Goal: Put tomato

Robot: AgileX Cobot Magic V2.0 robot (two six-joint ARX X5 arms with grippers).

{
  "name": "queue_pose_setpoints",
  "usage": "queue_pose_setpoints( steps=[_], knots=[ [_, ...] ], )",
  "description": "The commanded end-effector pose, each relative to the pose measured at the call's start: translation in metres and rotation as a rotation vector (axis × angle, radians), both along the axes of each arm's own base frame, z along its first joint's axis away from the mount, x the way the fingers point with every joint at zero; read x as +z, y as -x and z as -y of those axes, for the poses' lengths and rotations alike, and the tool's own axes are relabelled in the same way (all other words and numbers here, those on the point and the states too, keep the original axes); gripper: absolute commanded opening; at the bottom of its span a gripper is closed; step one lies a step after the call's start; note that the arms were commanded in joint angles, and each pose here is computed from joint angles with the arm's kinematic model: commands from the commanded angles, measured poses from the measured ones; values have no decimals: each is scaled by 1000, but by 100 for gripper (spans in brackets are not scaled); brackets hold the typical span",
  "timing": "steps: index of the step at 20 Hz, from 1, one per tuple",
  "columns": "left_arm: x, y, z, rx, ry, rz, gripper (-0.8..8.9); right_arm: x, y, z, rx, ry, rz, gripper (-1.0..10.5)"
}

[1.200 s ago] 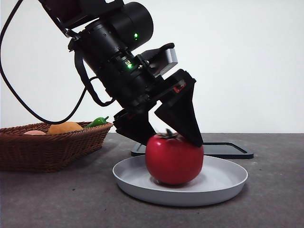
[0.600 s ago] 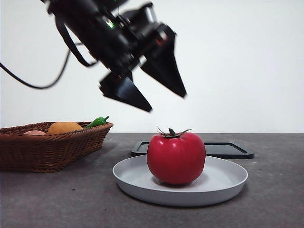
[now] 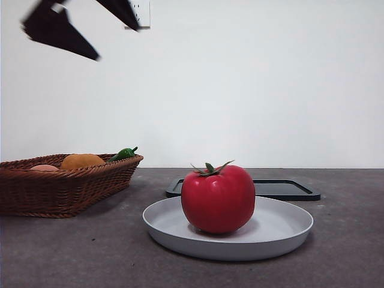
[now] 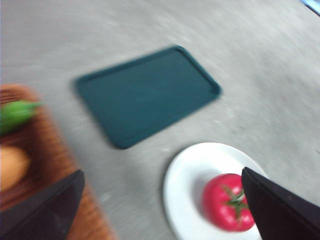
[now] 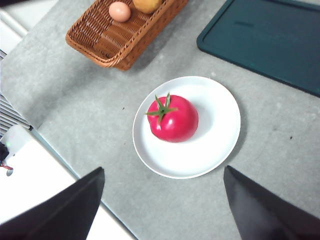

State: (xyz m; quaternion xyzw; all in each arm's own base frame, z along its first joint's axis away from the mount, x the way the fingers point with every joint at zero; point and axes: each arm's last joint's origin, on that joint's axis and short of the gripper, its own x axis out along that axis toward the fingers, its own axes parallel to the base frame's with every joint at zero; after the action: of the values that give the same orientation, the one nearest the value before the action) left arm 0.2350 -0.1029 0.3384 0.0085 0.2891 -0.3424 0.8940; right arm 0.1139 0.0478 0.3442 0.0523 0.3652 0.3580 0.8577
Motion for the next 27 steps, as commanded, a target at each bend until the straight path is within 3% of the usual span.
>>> queue_pose_setpoints(
  steps=[1, 6, 11, 21, 27],
  knots=[
    [10, 10, -16, 9, -26, 7, 501, 6, -2, -1, 7, -5, 36, 379],
    [13, 43, -42, -15, -43, -119, 500, 5, -5, -1, -6, 11, 34, 379],
    [11, 78, -44, -166, 21, -294, 499, 1, -13, -4, -4, 19, 1, 379],
    [17, 92, -45, -207, 43, -270, 499, -3, -20, -14, 49, 23, -32, 379],
    [17, 92, -45, -206, 43, -270, 499, -16, -49, -44, 153, 36, -54, 380]
  ],
)
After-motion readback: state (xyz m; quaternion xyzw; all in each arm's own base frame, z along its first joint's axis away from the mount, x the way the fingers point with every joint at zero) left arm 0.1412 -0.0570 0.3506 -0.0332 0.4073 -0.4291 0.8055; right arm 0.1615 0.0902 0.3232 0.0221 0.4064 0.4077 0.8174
